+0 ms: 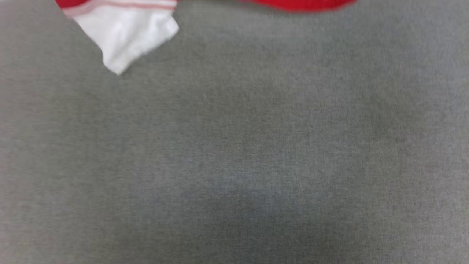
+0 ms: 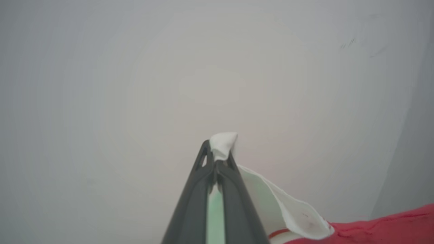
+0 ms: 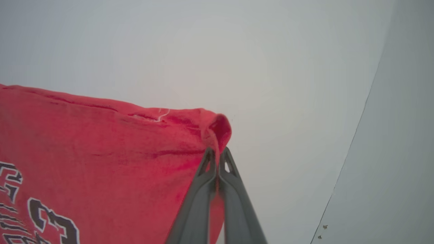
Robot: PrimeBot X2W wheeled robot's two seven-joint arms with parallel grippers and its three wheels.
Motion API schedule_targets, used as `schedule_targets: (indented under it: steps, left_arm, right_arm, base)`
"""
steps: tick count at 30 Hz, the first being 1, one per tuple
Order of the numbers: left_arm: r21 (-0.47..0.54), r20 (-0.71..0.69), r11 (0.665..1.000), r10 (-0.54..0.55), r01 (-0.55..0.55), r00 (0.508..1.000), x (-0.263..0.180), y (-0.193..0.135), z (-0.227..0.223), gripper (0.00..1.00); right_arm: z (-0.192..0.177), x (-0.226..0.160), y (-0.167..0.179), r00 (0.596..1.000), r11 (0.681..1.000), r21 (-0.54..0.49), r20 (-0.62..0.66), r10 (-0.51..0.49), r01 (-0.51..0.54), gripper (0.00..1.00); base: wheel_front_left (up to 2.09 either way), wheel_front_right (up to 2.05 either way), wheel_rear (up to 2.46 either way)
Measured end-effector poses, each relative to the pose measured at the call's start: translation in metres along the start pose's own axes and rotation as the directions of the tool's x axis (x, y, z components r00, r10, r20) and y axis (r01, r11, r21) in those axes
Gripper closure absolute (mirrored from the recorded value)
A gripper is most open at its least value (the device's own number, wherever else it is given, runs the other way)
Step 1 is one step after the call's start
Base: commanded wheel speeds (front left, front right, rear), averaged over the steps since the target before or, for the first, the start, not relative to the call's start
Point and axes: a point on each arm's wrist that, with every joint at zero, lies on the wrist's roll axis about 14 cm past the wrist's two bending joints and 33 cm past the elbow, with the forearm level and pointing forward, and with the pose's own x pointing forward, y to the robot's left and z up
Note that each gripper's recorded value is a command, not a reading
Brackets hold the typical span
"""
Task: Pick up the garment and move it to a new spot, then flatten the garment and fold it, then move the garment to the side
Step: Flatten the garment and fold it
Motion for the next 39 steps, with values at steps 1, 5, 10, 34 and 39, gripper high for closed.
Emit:
schedule_targets:
  steps: [1, 5, 10, 34, 39]
  left_arm:
    - [0.003, 0.014, 1.0, -0.005, 0.005, 1.0, 0.005, 0.0, -0.003, 1.0]
    - [-0.043, 0.154, 0.998, -0.033, 0.04, 0.988, 0.026, -0.007, 0.01, 1.0]
    - [-0.095, 0.241, 0.989, -0.087, 0.113, 0.967, 0.051, -0.028, 0.004, 1.0]
    - [-0.193, -0.257, 0.981, -0.083, 0.033, 0.963, 0.016, -0.001, -0.299, 1.0]
    - [-0.184, -0.33, 0.982, -0.092, 0.032, 0.939, -0.015, 0.001, -0.294, 1.0]
  right_arm:
    - [-0.002, 0.004, -0.002, 1.0, 1.0, -0.014, 0.021, -0.008, 0.009, 1.0]
    - [-0.009, 0.017, -0.017, 0.992, 0.997, -0.046, 0.119, -0.049, 0.055, 1.0]
    - [-0.038, 0.032, -0.041, 0.986, 0.989, -0.092, 0.13, -0.1, 0.112, 1.0]
    - [-0.289, 0.008, 0.004, 0.958, 0.999, -0.04, -0.287, -0.012, 0.0, 1.0]
    - [-0.279, -0.016, 0.019, 0.943, 0.997, -0.044, -0.33, 0.045, -0.063, 1.0]
  base:
    - [0.0, 0.0, 0.0]
    - [0.0, 0.0, 0.0]
    - [0.0, 0.0, 0.0]
    - [0.0, 0.0, 0.0]
    - [0.0, 0.0, 0.0]
